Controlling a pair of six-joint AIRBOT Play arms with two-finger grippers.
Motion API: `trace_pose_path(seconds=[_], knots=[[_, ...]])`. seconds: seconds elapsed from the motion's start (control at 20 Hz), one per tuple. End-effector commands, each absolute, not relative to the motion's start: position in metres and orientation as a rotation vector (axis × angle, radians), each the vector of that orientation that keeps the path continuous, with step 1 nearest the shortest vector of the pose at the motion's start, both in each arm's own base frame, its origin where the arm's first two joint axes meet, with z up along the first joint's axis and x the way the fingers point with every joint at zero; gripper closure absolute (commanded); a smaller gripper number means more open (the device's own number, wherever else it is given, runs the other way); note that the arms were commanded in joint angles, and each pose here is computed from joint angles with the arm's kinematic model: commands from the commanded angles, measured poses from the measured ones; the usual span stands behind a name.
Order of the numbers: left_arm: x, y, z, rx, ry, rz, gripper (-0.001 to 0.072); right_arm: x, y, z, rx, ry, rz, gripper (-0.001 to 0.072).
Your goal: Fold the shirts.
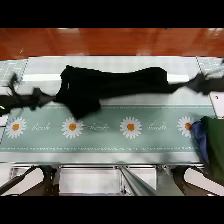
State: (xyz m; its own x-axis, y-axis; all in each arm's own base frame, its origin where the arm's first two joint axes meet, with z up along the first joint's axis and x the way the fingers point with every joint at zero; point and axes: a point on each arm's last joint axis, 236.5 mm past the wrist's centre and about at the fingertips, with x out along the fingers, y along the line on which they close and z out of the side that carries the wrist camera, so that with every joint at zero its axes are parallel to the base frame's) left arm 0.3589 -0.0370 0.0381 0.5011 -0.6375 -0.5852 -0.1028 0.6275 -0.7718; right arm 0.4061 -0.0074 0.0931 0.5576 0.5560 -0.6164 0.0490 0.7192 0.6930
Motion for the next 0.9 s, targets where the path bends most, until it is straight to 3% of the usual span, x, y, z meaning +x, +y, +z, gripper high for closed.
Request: trace_pose_path(seconds=[0.0, 0.15, 0.35, 0.6, 0.85], knots=[[0.395, -0.021, 0.18, -0.669, 0.707, -0.404, 0.0693, 0.426, -0.014, 0.24, 0.556, 0.697, 0.361, 0.0686], [0.396, -0.022, 0.329, -0.511, 0.412, -0.437, 0.0693, 0.415, -0.019, 0.348, 0.403, 0.499, 0.312, 0.0686], [0.34, -0.046, 0.48, -0.315, 0.113, -0.473, 0.0693, 0.365, 0.002, 0.443, 0.247, 0.303, 0.301, 0.0686], [0.251, -0.067, 0.532, -0.124, -0.033, -0.369, 0.0692, 0.28, 0.035, 0.499, 0.08, 0.129, 0.259, 0.0685], [0.16, -0.077, 0.541, 0.02, -0.115, -0.195, 0.0692, 0.208, 0.044, 0.498, -0.006, 0.122, 0.134, 0.0685]])
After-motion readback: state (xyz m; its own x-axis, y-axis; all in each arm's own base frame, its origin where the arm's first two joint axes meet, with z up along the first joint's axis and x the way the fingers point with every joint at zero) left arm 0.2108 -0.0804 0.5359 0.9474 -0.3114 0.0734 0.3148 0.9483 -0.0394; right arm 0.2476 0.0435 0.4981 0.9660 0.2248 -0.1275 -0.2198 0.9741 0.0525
